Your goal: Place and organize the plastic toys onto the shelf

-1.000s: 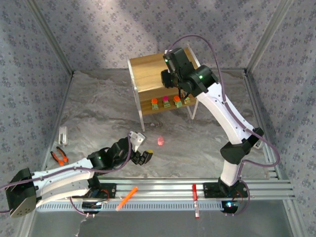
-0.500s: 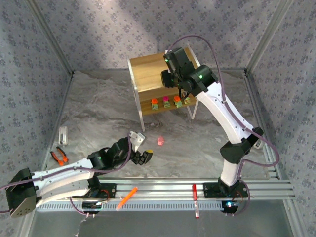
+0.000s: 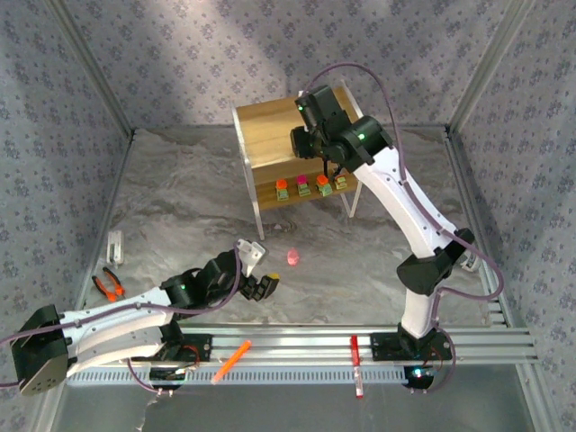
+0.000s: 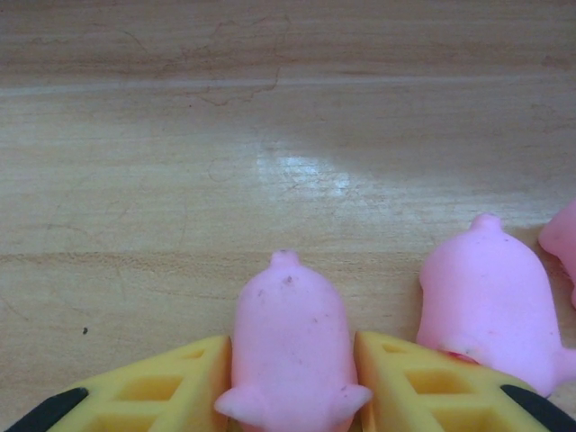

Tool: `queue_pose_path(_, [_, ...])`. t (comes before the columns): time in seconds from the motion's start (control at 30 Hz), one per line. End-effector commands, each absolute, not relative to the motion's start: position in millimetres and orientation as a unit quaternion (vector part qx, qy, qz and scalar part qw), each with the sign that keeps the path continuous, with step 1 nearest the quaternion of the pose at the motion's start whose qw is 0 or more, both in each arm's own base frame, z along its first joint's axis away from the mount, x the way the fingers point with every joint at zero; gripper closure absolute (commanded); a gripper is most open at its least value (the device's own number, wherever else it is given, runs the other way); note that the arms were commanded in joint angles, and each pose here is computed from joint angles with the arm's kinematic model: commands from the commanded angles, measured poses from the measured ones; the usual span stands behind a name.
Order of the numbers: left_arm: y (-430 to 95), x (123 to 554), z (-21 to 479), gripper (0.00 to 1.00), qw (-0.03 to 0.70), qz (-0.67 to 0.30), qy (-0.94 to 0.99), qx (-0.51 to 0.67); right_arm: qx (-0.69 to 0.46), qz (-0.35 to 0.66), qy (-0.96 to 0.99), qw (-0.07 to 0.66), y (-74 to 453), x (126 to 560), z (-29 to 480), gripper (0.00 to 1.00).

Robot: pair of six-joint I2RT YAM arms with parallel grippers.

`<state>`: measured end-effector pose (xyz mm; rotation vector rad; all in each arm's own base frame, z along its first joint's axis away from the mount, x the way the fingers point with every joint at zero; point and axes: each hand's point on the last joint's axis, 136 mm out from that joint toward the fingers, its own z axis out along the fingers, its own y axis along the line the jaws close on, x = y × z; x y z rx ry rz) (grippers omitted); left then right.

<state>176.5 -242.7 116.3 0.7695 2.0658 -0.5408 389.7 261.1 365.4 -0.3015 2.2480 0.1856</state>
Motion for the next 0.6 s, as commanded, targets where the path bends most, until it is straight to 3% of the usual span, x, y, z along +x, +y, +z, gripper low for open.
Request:
queue_pose_path(0.0, [-252.4,179.1,136.9,0.12,0.439,-0.231,0.812,0.308,-0.127,0.076,0.895,0.422,259.0,389.1,372.2,0.58])
queue_pose_path(0.57, [-253.0,179.5,136.6,0.12,0.438,-0.231,0.812,0.309,-0.126,0.071,0.886,0.441,250.1,377.8,392.1,0.53])
